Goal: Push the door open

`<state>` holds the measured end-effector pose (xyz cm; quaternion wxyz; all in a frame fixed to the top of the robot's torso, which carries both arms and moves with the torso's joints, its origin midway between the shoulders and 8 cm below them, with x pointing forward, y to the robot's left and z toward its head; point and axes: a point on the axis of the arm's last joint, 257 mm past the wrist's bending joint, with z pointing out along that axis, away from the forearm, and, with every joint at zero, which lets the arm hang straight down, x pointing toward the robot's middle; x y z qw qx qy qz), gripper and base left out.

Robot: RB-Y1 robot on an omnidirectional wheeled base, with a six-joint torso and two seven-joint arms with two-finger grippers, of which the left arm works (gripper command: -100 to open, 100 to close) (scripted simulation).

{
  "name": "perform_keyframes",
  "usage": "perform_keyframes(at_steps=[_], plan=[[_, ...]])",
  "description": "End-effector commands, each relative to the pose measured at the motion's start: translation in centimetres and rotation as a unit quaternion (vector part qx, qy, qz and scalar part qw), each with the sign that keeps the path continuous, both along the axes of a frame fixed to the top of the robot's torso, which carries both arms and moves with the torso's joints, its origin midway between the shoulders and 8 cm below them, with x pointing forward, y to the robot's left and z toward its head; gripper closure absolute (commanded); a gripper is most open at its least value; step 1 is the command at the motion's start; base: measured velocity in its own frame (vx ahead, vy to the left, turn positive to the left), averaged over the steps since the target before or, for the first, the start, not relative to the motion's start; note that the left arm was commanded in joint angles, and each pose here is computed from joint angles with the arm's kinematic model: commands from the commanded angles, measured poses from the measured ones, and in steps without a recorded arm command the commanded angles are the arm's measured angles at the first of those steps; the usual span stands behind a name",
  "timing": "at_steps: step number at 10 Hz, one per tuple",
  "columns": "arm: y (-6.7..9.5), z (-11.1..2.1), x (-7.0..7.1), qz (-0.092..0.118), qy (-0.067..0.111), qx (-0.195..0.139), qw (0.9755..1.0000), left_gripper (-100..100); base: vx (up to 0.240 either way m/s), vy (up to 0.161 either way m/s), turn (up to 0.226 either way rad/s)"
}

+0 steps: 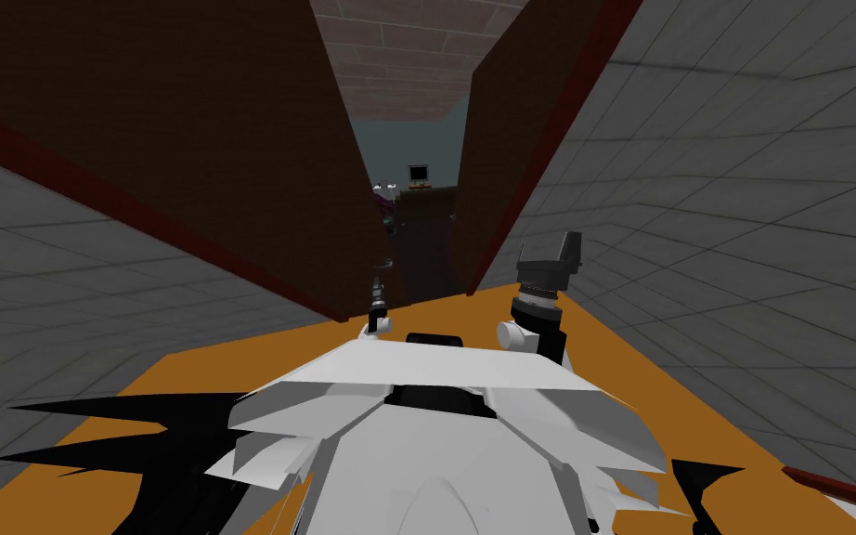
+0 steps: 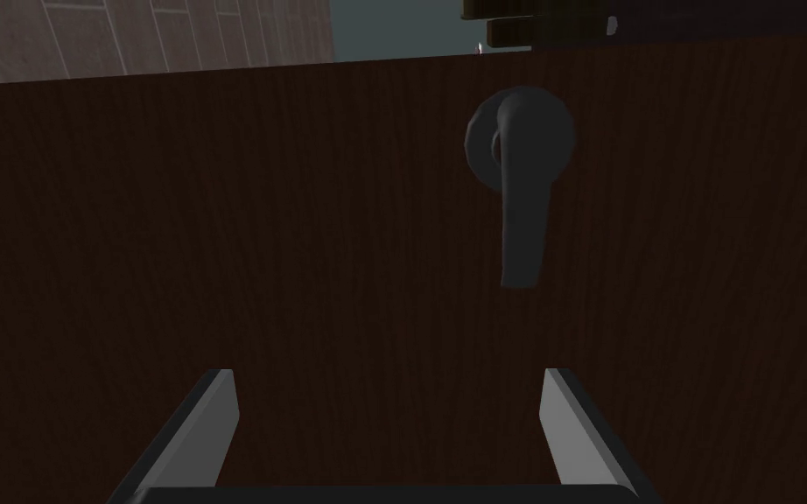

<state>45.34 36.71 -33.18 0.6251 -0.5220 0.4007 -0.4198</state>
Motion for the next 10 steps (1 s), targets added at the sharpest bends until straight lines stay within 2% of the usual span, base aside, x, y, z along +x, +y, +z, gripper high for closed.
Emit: perform_keyframes(at_steps=[1,5,7,8,9,10], plan=[[-0.3,-1.3,-0.2,0.003,0.012,-0.010,0.9999,-100,0.026,0.110,-0.121],[-1.0,-3.8,-0.4,0.009,0.033,-0.031,0.9989,-100,0.032,0.092,-0.094],[-1.9,-5.6,-0.7,0.012,0.050,-0.048,0.9975,-100,0.030,0.097,-0.124],[-1.7,-5.1,-0.6,0.011,0.044,-0.043,0.9980,-100,0.009,0.057,-0.032],[-0.3,-4.9,-0.8,0.014,0.045,-0.031,0.9984,-100,0.085,0.035,-0.013],[0.4,-4.8,-0.9,0.015,0.045,-0.025,0.9986,-100,0.145,0.066,-0.022]])
